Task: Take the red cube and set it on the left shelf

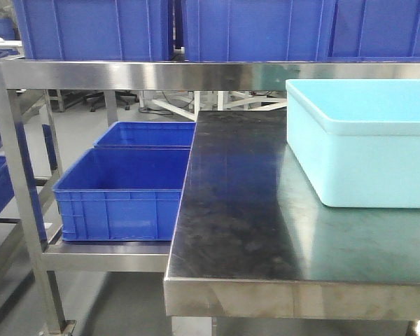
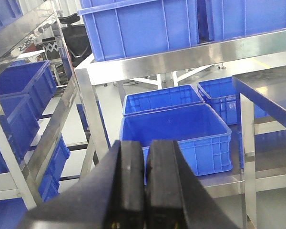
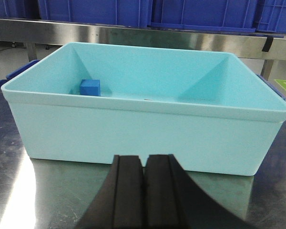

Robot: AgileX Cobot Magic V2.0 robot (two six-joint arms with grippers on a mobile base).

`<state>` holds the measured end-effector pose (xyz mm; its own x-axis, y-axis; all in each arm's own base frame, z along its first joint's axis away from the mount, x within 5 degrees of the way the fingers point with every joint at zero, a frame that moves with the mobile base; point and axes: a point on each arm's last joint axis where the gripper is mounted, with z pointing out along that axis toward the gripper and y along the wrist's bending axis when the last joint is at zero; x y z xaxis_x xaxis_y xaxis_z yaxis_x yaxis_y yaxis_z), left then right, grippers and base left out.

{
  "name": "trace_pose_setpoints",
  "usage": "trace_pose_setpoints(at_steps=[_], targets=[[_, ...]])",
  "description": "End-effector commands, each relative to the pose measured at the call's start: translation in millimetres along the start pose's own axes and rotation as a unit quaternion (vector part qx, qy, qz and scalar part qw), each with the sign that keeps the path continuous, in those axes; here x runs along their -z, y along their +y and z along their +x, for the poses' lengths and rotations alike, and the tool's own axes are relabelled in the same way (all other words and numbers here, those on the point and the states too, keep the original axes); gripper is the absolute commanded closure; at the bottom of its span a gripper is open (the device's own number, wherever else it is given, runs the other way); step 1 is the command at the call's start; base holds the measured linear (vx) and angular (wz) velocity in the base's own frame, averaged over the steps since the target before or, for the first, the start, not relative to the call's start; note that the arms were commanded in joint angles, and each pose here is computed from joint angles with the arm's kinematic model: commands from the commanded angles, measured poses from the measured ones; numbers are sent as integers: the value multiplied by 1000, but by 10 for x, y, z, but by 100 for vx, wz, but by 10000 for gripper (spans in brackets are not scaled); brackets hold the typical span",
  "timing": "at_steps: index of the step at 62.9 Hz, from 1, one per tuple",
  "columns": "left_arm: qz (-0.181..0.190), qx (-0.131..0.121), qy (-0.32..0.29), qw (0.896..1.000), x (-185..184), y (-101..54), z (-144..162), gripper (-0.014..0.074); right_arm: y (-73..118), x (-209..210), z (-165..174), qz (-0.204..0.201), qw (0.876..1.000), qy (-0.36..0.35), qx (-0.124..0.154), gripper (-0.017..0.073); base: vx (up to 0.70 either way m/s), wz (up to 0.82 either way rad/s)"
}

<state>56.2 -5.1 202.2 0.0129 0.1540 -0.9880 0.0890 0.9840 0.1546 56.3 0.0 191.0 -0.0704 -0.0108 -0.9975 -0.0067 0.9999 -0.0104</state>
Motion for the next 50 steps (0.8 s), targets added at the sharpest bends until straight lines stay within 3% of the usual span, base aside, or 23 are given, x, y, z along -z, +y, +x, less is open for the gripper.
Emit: trace_pose_setpoints(at_steps=[1,36,50], targets=[[-5,4,-28,1000,-12,1,2,492,3,32,-170,-1,998,-62,2,530,0,0],[-5,4,-28,1000,-12,1,2,492,2,34,-179,-1,998,-63,2,530,0,0],[-5,4,-28,1000,-12,1,2,492,-1,4,-458,-1,998,-58,2,530,0,0]])
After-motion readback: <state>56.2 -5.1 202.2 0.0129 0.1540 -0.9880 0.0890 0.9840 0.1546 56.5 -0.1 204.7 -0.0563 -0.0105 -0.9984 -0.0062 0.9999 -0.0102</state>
